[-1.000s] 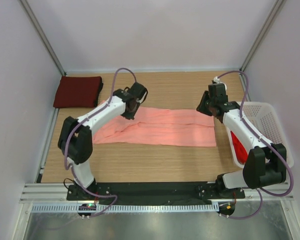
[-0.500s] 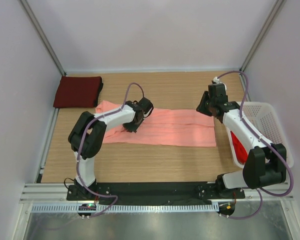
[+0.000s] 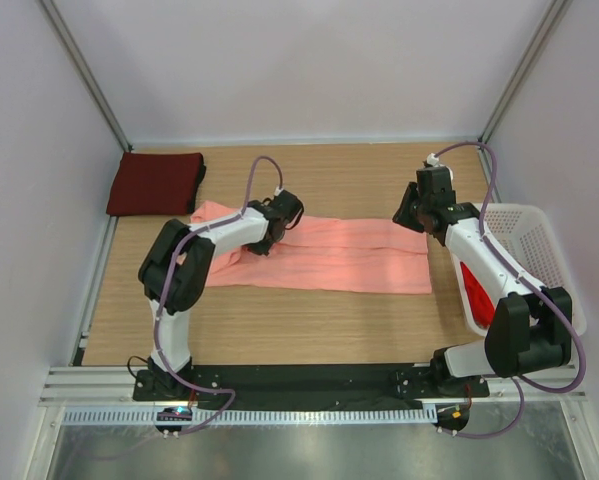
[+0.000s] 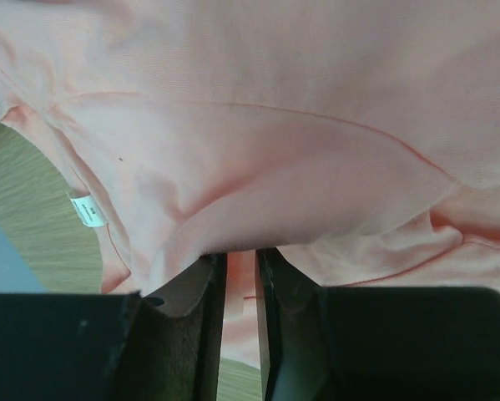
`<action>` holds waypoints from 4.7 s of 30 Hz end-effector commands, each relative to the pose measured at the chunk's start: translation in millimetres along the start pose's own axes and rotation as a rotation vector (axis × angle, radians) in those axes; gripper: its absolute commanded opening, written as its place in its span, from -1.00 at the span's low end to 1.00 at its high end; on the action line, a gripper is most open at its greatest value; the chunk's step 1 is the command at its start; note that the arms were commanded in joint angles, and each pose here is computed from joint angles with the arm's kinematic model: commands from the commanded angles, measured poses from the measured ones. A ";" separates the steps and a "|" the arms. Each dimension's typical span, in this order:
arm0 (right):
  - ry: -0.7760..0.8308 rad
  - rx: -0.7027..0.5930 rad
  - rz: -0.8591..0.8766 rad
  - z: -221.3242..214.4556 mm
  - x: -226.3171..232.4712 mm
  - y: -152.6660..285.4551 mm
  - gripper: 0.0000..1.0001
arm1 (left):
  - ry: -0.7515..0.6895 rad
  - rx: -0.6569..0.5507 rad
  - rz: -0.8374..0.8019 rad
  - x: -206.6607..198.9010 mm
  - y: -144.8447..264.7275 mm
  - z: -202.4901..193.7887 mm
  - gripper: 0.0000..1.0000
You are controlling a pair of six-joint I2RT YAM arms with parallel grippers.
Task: Fold and stack the t-shirts
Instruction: Fold the tshirt
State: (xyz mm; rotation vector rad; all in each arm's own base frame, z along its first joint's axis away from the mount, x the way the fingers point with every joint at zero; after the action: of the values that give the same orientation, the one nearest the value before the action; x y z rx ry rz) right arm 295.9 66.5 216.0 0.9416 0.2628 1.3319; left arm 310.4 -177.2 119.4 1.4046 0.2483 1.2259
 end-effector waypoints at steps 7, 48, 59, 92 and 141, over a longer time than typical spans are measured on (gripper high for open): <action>0.004 -0.028 0.005 7.6 1.8 0.4 -0.34 | 0.017 -0.059 -0.034 -2.6 -5.2 14.2 -0.58; -0.009 -0.036 0.014 7.6 -0.3 12.7 -0.34 | -0.033 0.126 -0.409 8.0 52.9 -2.6 -0.99; -0.009 -0.050 0.020 10.6 1.2 21.2 -0.34 | -0.007 0.104 -0.567 -2.3 59.2 1.8 -0.99; 0.003 -0.041 0.042 11.8 3.0 22.2 -0.33 | 1.043 0.152 -0.269 82.8 3.8 -93.1 -0.37; 0.013 -0.043 0.023 13.4 2.0 17.7 -0.32 | 0.972 0.335 -0.009 115.7 -6.7 -86.3 -0.47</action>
State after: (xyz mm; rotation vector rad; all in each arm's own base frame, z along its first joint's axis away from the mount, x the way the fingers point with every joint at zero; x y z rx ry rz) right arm 285.2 63.3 225.5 0.9467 0.2675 1.3360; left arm 288.9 -39.5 125.7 1.0316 1.2124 1.7928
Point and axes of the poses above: each gripper's point midway between its finger pads, its own y axis back along the fingers, its own x axis along the line the jaws close on, z = x × y, the point moved 10 cm from there along y, back along the fingers, and after that the axes turned 4 degrees about -y, right-handed, at the moved point
